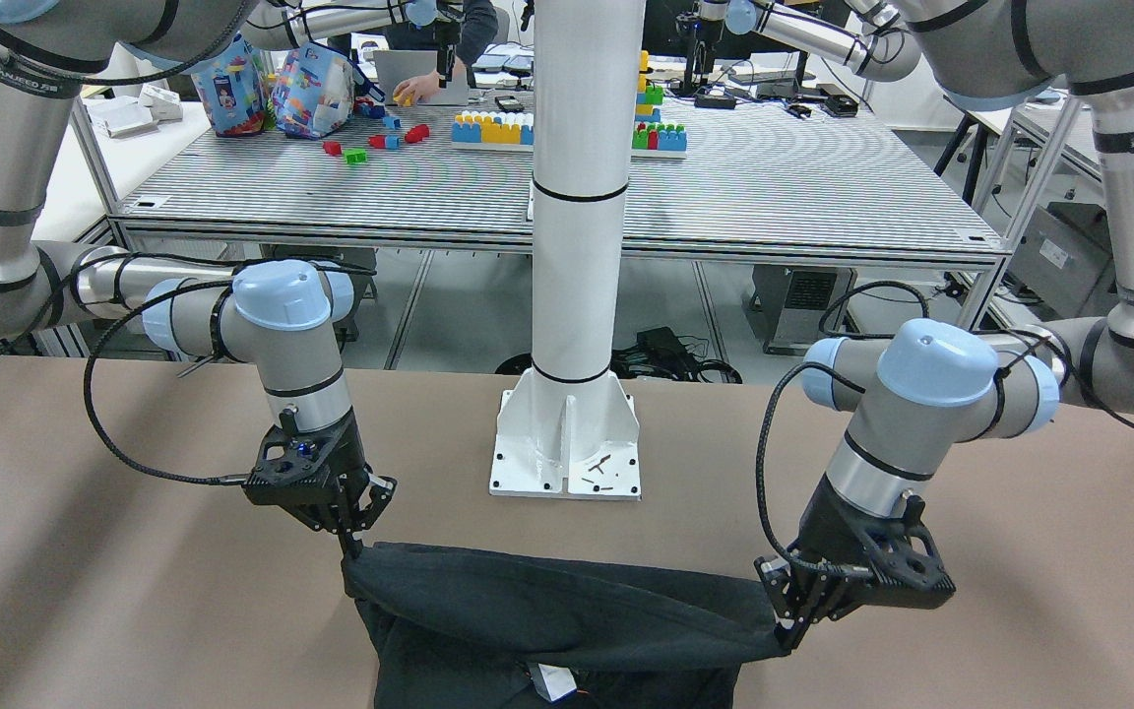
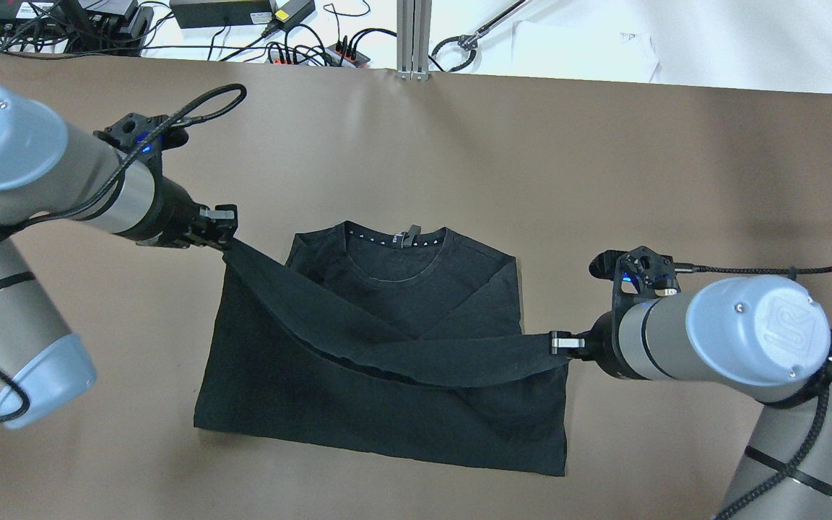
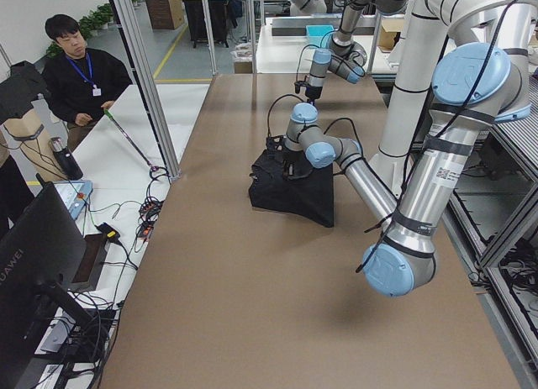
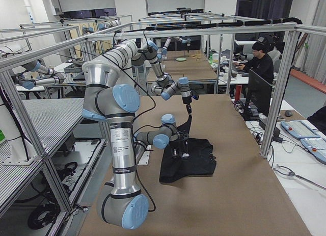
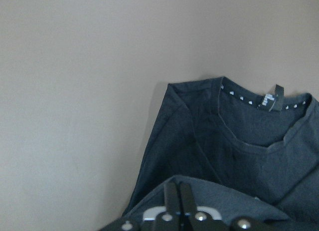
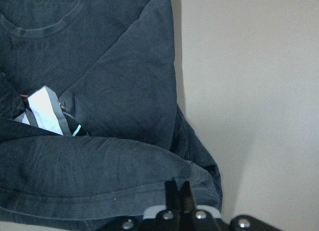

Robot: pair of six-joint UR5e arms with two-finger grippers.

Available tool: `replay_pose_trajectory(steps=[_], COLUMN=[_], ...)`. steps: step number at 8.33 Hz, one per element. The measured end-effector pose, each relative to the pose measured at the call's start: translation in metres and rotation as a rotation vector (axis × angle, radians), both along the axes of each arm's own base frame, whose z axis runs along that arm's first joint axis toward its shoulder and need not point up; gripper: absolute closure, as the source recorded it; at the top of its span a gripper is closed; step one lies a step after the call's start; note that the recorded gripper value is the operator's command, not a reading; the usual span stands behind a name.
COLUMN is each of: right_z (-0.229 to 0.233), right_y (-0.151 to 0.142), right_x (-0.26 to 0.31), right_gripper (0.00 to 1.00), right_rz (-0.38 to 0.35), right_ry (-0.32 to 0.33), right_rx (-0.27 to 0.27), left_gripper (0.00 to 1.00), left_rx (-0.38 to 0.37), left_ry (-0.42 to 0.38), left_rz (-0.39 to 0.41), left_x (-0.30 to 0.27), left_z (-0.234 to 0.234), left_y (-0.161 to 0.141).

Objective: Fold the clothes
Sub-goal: 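Lift the hem with both grippers and fold it toward the collar, then release the hem and move the left gripper back toward the shirt's side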

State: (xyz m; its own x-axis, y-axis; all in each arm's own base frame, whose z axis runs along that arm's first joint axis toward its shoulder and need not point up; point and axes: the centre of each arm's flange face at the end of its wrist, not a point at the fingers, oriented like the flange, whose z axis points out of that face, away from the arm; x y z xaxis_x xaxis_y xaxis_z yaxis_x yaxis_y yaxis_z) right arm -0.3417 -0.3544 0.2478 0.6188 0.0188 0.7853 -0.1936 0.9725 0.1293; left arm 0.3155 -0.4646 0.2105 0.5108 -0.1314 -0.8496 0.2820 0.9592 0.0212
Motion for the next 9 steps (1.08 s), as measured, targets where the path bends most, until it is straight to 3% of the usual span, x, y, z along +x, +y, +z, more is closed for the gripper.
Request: replay_pose_trajectory(steps=[2,4,7,8,9], right_z=[0.014,0.029,0.070,0.083,0.089], right_y=[-0.038,-0.069,-0.100,-0.107,-0.110], right_x=[-0.004,-0.024,-0.063,-0.073,-0.078], right_gripper=[1.00,1.00,1.00,0.83,0.31], right_rz=[0.028,0.043,0.045,0.044,0.044], right_ry=[0.049,0.093,0.130,0.123,0.113], right_rx=[0.012,-0.010,-0.031,-0.025,-0.018], left_gripper=[1.00,1.00,1.00,0.97,0.26], left_rx=[-0.009,-0.012,0.019,0.029,0.037], left_ry=[-0.050,-0.126,-0.164,-0.168,-0.169], left_rz=[-0.012,-0.006,0.022,0.022,0.021], left_x=[0.021,0.049,0.092,0.100,0.103], left_z=[0.005,0.033,0.090,0.101,0.104], left_y=[-0.050,-0.086,-0.110,-0.110,-0.110])
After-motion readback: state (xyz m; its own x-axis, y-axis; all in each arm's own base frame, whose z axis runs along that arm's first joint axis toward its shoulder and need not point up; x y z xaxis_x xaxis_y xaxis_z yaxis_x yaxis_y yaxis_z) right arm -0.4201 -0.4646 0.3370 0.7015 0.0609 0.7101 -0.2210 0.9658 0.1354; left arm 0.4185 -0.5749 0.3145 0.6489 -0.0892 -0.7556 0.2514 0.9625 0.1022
